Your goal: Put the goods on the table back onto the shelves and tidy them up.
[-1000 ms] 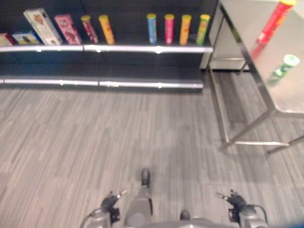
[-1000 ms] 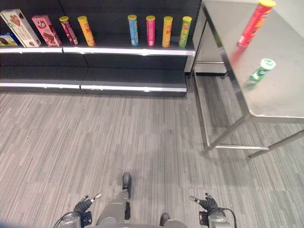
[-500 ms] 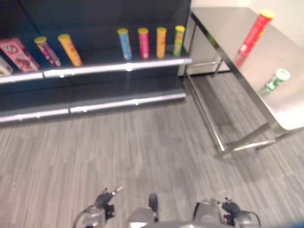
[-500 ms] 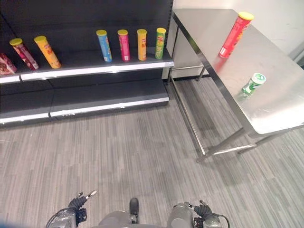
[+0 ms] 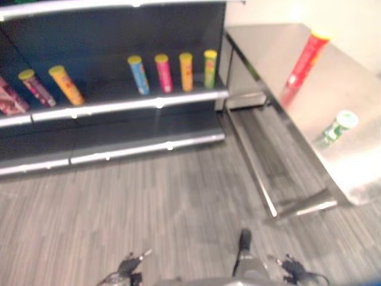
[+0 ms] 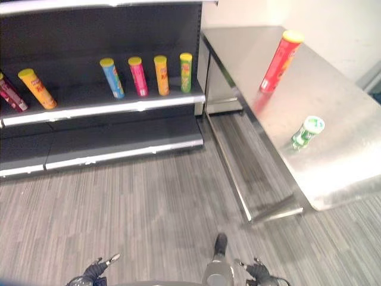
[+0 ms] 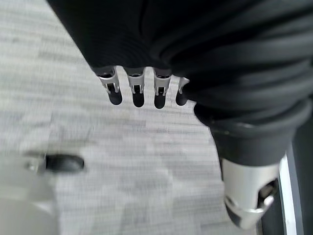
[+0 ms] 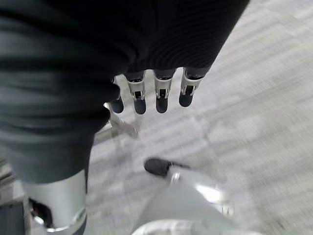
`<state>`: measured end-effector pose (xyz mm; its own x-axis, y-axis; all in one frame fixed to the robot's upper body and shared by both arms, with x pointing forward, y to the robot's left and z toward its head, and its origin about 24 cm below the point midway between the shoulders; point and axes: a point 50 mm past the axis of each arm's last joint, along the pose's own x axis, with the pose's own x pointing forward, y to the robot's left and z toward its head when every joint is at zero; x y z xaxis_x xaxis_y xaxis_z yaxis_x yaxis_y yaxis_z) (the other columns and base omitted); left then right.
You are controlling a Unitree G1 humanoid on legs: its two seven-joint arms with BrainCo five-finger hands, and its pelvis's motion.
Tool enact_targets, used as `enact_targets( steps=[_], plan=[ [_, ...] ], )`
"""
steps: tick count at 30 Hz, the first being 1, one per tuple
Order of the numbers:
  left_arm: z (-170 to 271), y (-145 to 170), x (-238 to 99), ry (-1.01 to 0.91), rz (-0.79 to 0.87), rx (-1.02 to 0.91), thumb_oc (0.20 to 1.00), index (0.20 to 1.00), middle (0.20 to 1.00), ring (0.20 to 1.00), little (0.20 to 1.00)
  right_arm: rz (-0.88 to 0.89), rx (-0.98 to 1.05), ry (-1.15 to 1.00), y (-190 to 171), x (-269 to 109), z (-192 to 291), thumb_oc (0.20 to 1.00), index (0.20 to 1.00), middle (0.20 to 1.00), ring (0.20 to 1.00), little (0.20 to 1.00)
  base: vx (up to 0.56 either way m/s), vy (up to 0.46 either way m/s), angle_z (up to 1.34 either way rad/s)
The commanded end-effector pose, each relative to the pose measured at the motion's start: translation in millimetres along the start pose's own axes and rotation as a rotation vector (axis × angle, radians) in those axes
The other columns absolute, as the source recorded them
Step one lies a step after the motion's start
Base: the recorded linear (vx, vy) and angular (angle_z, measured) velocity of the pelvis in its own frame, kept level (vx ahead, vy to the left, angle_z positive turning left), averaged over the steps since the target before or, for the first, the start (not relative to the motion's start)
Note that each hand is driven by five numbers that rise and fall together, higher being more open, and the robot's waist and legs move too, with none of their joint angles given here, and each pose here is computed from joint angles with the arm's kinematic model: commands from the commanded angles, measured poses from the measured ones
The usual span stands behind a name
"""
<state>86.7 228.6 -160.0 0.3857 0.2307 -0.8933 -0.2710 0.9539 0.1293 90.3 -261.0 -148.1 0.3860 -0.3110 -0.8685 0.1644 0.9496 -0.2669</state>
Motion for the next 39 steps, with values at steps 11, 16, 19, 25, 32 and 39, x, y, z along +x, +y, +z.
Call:
enact_targets(
  steps=[11, 16, 19, 25, 32, 39],
  plan=[
    [47, 4, 3, -0.158, -0.01, 0.076, 1.0, 1.0, 1.0, 1.0, 1.0, -0.023, -0.005, 0.013, -7, 5, 8, 1.0, 1.0, 1.0, 1.0, 1.0, 0.16, -0.042, -0.04],
    [46, 0, 4, -0.155, -0.011, 0.076, 1.0, 1.0, 1.0, 1.0, 1.0, -0.043, 0.006, 0.044, -9, 4, 0, 1.0, 1.0, 1.0, 1.0, 1.0, 0.09, 0.217, -0.72],
    [41, 3, 4, -0.143, 0.001, 0.065, 1.0, 1.0, 1.0, 1.0, 1.0, -0.054, 0.071, 0.058, -8, 4, -3, 1.0, 1.0, 1.0, 1.0, 1.0, 0.04, 0.424, -0.75],
    [52, 32, 4, -0.16, 0.081, 0.046, 1.0, 1.0, 1.0, 1.0, 1.0, -0.224, 0.414, -0.056, -57, 1, 16, 1.0, 1.0, 1.0, 1.0, 1.0, 0.02, 0.221, -0.96],
    [50, 38, 5, -0.129, 0.09, 0.094, 1.0, 1.0, 1.0, 1.0, 1.0, -0.646, 0.733, -0.191, -187, -44, 4, 1.0, 1.0, 1.0, 1.0, 1.0, 0.09, -0.005, -0.06],
    [38, 31, 5, -0.093, 0.041, 0.147, 1.0, 1.0, 1.0, 1.0, 1.0, -0.679, 0.574, -0.773, -265, -118, 110, 1.0, 1.0, 1.0, 1.0, 1.0, 0.08, -0.061, 0.05]
  ],
)
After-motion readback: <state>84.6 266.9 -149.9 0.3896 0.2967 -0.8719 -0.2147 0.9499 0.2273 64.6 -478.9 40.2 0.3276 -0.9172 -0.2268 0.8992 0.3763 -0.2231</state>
